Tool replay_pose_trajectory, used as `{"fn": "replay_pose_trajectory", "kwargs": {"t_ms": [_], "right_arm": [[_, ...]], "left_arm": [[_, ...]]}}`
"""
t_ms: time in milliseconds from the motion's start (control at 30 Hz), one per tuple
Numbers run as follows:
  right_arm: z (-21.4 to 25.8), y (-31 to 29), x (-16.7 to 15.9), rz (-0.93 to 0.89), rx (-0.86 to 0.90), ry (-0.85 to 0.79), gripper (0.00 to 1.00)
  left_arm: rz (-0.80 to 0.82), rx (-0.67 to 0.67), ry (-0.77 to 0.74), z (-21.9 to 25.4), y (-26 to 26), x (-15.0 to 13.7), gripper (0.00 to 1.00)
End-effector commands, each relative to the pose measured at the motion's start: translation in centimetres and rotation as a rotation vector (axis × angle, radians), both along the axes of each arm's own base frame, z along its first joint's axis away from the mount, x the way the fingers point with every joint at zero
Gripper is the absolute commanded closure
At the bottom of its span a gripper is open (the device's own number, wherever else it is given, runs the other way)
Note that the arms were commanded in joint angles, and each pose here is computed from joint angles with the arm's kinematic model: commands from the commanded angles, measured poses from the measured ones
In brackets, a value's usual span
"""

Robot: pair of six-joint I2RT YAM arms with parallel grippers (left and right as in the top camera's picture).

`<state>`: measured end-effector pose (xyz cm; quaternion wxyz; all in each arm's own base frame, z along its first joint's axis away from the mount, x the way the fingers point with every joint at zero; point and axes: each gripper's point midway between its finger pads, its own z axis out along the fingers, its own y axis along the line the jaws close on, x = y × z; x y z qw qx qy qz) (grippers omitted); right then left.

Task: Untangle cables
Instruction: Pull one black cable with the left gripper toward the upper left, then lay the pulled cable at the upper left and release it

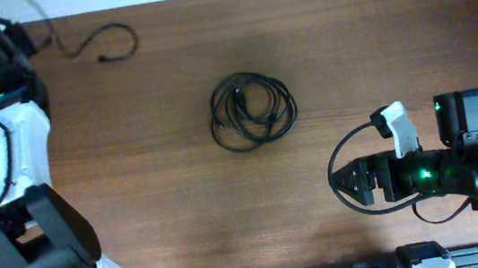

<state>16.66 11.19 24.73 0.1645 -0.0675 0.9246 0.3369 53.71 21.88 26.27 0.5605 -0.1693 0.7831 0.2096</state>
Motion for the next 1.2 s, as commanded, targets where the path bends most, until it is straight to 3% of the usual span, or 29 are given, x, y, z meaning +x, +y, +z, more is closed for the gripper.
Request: {"fn": "replay_pose_trajectory", "kwargs": {"t_ms": [0,33,133,200,300,500,667,867,900,933,1000,1133,1167], "right_arm": [[0.2,-0.3,0.2,0.000,-0.025,-0.024,0.01],[0.2,-0.3,0.2,0.000,-0.025,-0.024,0.01],[0.2,-0.3,0.2,0.000,-0.025,-0.023,0.01],[0.2,-0.3,0.2,0.000,-0.025,-0.023,0.01],[0.2,-0.3,0.2,0.000,-0.025,-0.023,0.01],[-0.2,-0.3,0.0,0.000,-0.026,-0.005,0.01],[-0.6,-0.3,-0.1,0.001,-0.026,0.006,0.01],[-0.6,-0.3,-0.3,0.000,-0.025,0.013,0.01],[-0.6,-0.3,-0.3,0.000,-0.025,0.016,0.01],[-0.6,-0.3,-0.4,0.000,-0.025,0.018,0.01],[-0.6,-0.3,-0.4,0.000,-0.025,0.018,0.01],[-0.6,-0.3,-0.4,-0.002,-0.025,0.020,0.01],[-0.6,-0.3,-0.4,-0.002,-0.024,0.020,0.01]], "left_arm": [[0.056,-0.014,0.087,-2.8,3.0,-0.9,0.28],[0.064,-0.025,0.117,-3.7,3.4,-1.3,0.01],[0.060,-0.040,0.154,-4.6,3.2,-1.7,0.01],[-0.037,-0.106,0.215,-6.5,1.3,-1.6,0.09],[-0.145,-0.202,0.280,-8.7,-1.1,-1.8,0.01],[-0.043,-0.422,0.393,-15.0,-1.8,-3.6,0.01],[0.032,-0.527,0.416,-18.4,-1.9,-3.9,0.01],[0.035,-0.524,0.311,-18.8,-1.0,-1.5,0.01],[0.032,-0.519,0.299,-19.1,-0.9,-1.2,0.11],[0.031,-0.516,0.292,-19.3,-0.8,-0.9,0.14],[0.029,-0.512,0.282,-20.0,-0.5,-0.5,0.35],[0.015,-0.484,0.209,-18.4,0.0,0.8,0.94],[0.012,-0.477,0.192,-17.7,0.1,1.0,1.00]]}}
